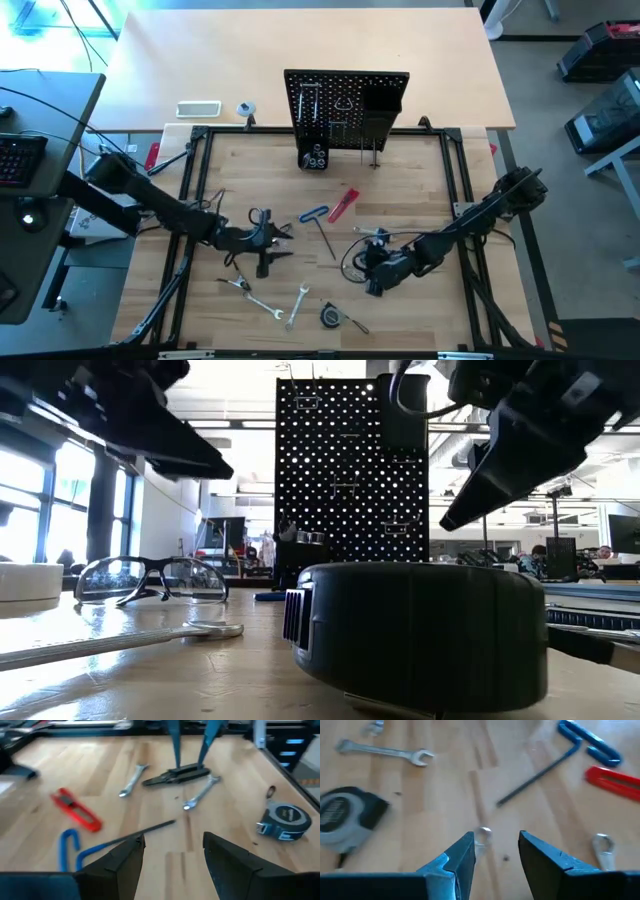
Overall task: Hang tools onto peg board
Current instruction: Hang the middle right wrench onto the peg board
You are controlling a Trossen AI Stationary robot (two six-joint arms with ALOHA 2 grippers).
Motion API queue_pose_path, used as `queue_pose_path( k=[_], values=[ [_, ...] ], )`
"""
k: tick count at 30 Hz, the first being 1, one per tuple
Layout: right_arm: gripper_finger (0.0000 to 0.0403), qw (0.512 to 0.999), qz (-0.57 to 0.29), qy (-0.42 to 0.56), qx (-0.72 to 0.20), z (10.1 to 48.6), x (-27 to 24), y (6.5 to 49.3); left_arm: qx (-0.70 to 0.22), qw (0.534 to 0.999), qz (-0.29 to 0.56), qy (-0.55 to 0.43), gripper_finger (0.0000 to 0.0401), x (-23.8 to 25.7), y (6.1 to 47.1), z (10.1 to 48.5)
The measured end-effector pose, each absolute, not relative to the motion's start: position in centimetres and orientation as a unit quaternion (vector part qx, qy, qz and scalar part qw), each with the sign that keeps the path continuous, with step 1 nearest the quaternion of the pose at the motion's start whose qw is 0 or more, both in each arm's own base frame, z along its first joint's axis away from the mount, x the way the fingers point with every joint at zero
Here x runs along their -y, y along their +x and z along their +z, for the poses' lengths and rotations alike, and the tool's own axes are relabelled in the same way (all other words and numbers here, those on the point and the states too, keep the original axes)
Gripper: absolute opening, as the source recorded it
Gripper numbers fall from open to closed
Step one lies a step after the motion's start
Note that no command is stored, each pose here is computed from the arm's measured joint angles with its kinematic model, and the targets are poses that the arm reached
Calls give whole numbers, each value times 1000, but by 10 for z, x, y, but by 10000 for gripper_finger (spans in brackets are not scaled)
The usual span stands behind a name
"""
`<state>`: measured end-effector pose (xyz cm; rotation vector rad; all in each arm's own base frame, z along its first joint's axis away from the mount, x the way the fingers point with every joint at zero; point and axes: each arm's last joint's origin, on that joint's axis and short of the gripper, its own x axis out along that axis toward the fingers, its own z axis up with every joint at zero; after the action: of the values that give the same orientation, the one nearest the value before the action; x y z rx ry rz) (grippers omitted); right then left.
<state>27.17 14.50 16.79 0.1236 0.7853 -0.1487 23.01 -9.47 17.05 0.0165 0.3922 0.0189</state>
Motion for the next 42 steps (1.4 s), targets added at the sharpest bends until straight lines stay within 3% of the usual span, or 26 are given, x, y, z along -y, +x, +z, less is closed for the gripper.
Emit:
queue_pose_path(
  k=[5,14,26,34,42],
  values=[
    [140,911,-48,102,-396,167,-151,270,-200,979,-38,27,195,100,258,150],
    [89,900,-39,108,-421,148,-177,258,-230,966,-64,101,195,101,324,126],
    [85,880,-70,85,-463,119,-185,252,-269,942,-142,140,181,88,391,113],
    [84,877,-80,53,-471,107,-181,256,-297,929,-165,146,150,77,398,111],
    [62,887,-93,17,-453,104,-166,271,-354,903,-187,154,147,74,388,109]
  ],
)
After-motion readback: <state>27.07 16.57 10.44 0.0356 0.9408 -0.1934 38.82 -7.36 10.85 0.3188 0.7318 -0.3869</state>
